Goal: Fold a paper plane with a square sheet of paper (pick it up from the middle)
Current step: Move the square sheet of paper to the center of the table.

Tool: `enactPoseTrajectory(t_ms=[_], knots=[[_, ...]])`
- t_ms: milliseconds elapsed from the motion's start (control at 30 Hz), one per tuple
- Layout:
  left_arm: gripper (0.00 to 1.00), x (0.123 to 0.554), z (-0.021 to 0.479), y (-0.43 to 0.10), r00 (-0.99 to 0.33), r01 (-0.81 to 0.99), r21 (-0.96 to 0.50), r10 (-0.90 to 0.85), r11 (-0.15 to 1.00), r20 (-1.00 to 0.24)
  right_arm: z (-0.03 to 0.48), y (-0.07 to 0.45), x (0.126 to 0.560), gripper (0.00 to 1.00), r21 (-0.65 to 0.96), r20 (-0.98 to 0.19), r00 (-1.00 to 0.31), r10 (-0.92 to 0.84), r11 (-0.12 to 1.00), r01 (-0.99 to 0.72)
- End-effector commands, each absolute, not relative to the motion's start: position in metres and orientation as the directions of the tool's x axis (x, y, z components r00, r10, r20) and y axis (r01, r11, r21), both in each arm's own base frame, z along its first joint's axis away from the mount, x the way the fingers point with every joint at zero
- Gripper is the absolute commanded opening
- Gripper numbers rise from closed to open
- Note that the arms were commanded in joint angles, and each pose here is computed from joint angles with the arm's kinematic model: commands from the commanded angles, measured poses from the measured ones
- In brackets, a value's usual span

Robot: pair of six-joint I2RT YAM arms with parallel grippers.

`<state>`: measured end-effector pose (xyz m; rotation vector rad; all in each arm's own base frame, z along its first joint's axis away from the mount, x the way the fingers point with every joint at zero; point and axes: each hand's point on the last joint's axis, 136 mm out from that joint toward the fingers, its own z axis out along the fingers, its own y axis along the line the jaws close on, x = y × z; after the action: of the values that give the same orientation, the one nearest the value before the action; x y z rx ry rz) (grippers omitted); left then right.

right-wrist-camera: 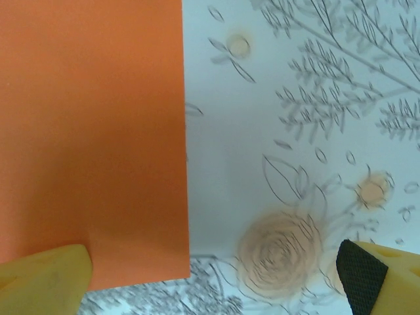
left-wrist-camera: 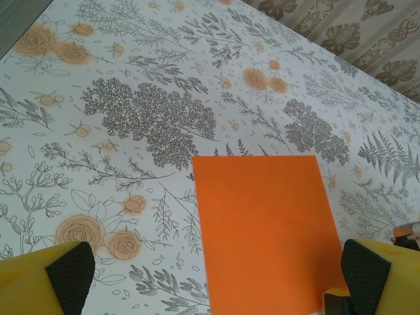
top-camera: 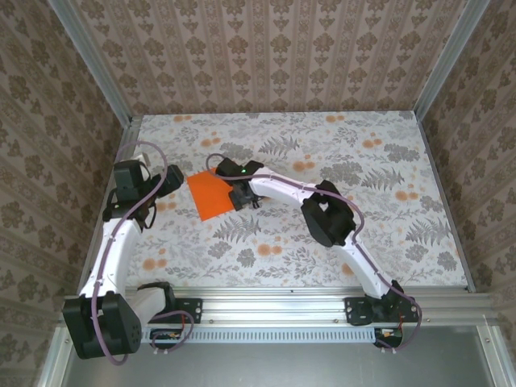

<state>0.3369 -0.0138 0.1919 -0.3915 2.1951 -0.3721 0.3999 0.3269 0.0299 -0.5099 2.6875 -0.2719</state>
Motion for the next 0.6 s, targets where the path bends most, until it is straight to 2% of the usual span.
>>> enactPoseTrajectory(t_ms=[0,367,467,567], knots=[[1.00,0.338,0.203,-0.016,-0.584,-0.139,-0.417,-0.415,0.898,-0.698,0.017,0.282,0.376,1.00,-0.330,-0.199,-0.887,-0.417,0.881,-0.340],[1.00,0.336,0.186,-0.019,-0.616,-0.157,-0.442,-0.438,0.883,-0.655,0.026,0.193,0.315,1.00,-0.366,-0.087,-0.909,-0.407,0.862,-0.351],[1.00,0.338,0.181,-0.020,-0.619,-0.170,-0.454,-0.453,0.875,-0.642,0.048,0.192,0.320,1.00,-0.374,-0.120,-0.904,-0.411,0.862,-0.342],[1.00,0.339,0.177,-0.020,-0.624,-0.183,-0.465,-0.468,0.866,-0.626,0.078,0.218,0.332,1.00,-0.286,-0.206,-0.902,-0.380,0.905,-0.316]])
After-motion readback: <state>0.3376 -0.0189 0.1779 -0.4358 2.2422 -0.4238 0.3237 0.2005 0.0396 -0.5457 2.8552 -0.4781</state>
